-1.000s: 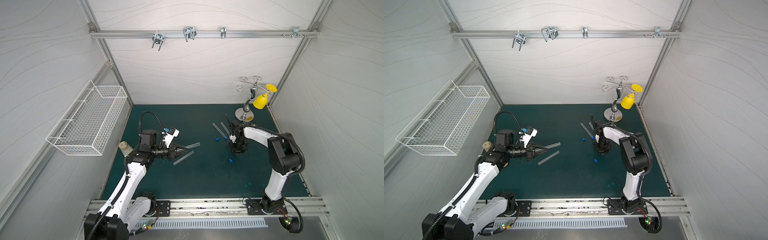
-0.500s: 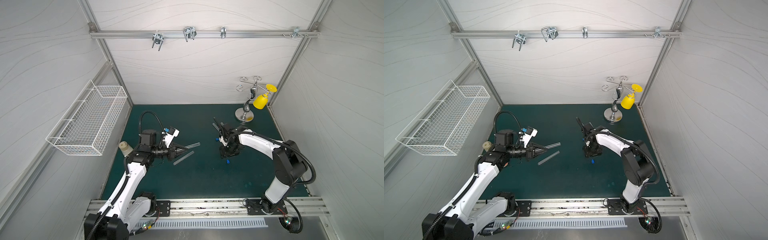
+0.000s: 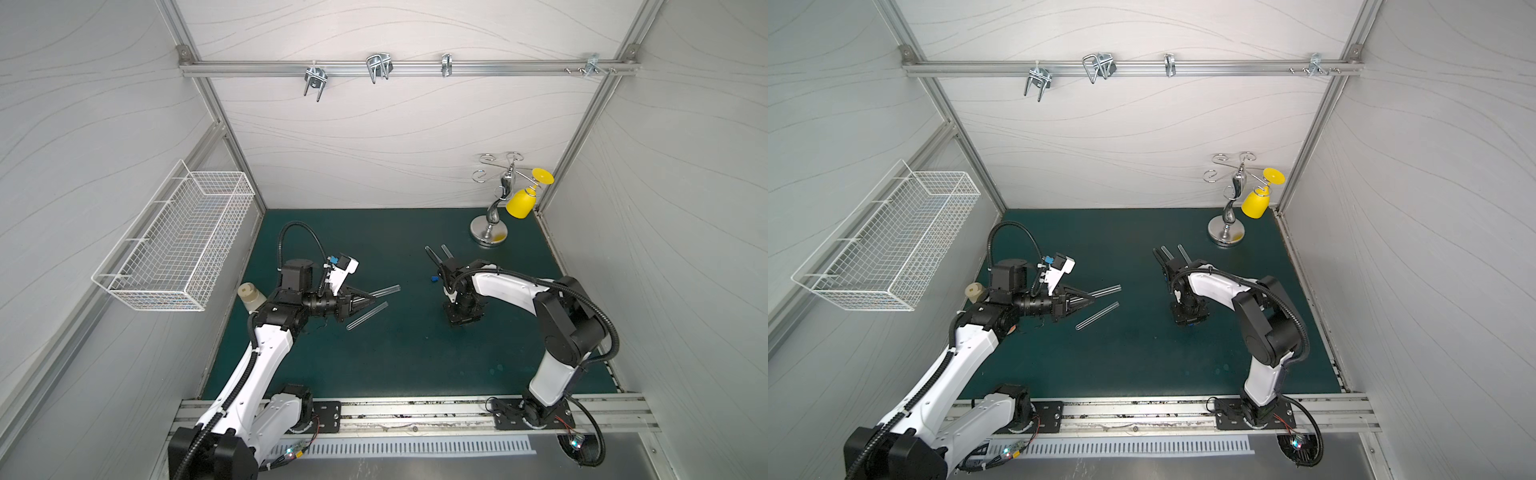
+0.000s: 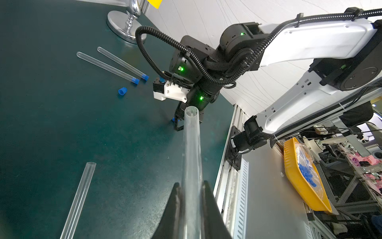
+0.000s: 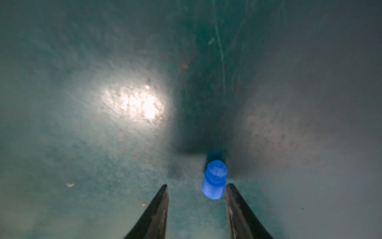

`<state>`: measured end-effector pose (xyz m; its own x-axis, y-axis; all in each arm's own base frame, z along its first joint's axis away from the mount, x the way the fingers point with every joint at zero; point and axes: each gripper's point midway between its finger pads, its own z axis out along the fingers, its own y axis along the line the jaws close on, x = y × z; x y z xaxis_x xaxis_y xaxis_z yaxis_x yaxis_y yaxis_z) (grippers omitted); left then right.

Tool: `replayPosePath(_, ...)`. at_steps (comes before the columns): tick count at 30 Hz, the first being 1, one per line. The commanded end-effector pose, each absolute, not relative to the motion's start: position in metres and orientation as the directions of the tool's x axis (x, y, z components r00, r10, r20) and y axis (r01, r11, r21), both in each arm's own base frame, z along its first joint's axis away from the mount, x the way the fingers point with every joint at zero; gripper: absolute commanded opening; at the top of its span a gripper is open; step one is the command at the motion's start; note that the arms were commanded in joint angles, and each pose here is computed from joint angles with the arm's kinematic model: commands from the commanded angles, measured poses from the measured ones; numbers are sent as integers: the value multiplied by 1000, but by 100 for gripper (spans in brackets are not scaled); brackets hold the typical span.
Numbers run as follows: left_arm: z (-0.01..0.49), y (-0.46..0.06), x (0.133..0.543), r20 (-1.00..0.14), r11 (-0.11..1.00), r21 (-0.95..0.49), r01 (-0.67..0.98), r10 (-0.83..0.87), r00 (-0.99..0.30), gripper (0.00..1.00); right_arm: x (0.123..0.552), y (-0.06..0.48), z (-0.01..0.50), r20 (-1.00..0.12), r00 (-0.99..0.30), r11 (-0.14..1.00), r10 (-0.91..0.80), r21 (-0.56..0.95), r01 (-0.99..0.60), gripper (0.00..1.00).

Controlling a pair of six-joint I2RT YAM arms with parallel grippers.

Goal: Insert stoppers into test tubes
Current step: Pick up the stopper from the center of the board.

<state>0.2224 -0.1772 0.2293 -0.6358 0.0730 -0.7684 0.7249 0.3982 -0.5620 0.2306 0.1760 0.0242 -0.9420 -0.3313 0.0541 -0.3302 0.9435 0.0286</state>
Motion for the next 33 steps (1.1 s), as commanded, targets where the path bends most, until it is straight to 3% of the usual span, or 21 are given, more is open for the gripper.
replayPosePath(1,246,-177,226,-808,389,-518,762,69,-585,1,229,170,24,62,-944,946,-324,21,-323,42)
replayPosePath(33,246,-177,226,-807,389,-519,761,69,-586,1,236,167,16,71,-951,954,-300,46,-298,21)
